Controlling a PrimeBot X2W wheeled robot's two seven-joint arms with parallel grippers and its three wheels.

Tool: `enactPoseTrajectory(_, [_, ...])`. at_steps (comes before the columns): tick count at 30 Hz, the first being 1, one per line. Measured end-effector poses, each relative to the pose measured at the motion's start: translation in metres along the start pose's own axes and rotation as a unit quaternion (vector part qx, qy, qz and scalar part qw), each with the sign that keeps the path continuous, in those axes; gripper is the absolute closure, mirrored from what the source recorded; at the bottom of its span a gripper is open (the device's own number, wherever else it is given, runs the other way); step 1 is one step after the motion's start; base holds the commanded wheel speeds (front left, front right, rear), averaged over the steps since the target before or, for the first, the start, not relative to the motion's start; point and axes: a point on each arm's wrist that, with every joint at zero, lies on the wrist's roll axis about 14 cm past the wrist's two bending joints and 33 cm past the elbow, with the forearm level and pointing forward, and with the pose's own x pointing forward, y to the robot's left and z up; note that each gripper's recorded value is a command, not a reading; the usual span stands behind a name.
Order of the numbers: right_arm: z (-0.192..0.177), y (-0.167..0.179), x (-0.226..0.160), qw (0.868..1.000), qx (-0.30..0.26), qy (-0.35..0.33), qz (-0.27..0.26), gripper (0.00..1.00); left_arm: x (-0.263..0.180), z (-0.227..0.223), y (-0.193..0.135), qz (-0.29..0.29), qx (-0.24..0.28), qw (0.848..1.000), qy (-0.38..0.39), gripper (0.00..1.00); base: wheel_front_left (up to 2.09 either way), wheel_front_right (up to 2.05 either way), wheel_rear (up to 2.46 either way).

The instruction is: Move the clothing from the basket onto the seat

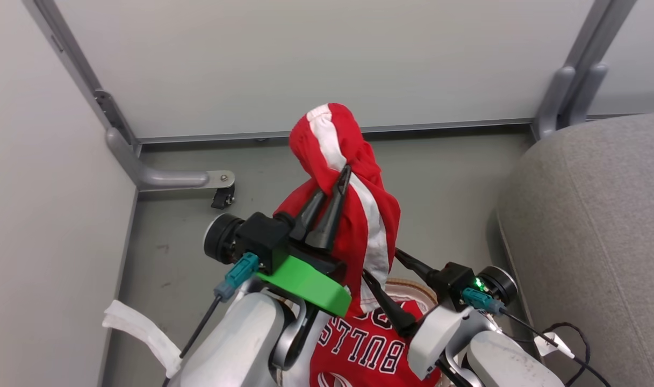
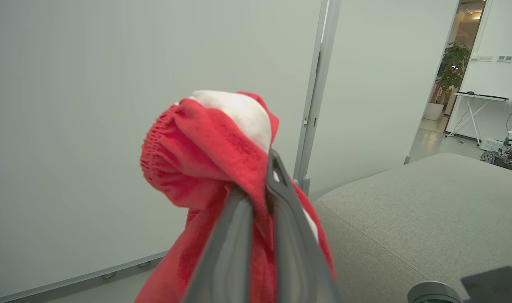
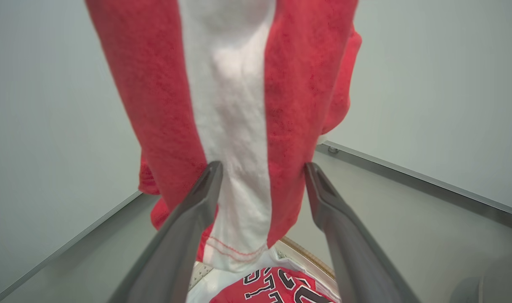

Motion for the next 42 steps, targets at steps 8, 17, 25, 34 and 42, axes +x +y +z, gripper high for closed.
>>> enactPoseTrajectory(8, [-0.001, 0.018, 0.021, 1.0, 0.005, 0.003, 0.031, 0.0, -0.008, 0.001, -0.007, -0.01, -0.002, 1.0, 0.005, 1.0, 0.0, 0.0, 0.0])
enactPoseTrajectory(17, [-0.012, 0.039, 0.03, 0.998, 0.027, 0.02, 0.062, 1.0, -0.015, -0.003, -0.004, -0.003, -0.003, 1.0, 0.012, 1.0, 0.0, 0.0, 0.0])
enactPoseTrajectory(25, [-0.012, 0.033, 0.027, 0.998, 0.028, 0.019, 0.055, 1.0, -0.012, -0.004, -0.002, -0.001, -0.005, 1.0, 0.013, 1.0, 0.0, 0.0, 0.0])
enactPoseTrajectory(34, [-0.009, 0.027, 0.021, 0.998, 0.033, 0.015, 0.042, 1.0, -0.009, -0.007, -0.006, -0.008, -0.009, 1.0, 0.016, 1.0, 0.0, 0.0, 0.0])
enactPoseTrajectory(42, [0.004, 0.011, 0.013, 0.999, 0.031, -0.01, 0.013, 1.0, -0.005, -0.016, -0.007, -0.011, 0.0, 1.0, 0.027, 0.0, 0.0, 0.0, 0.0])
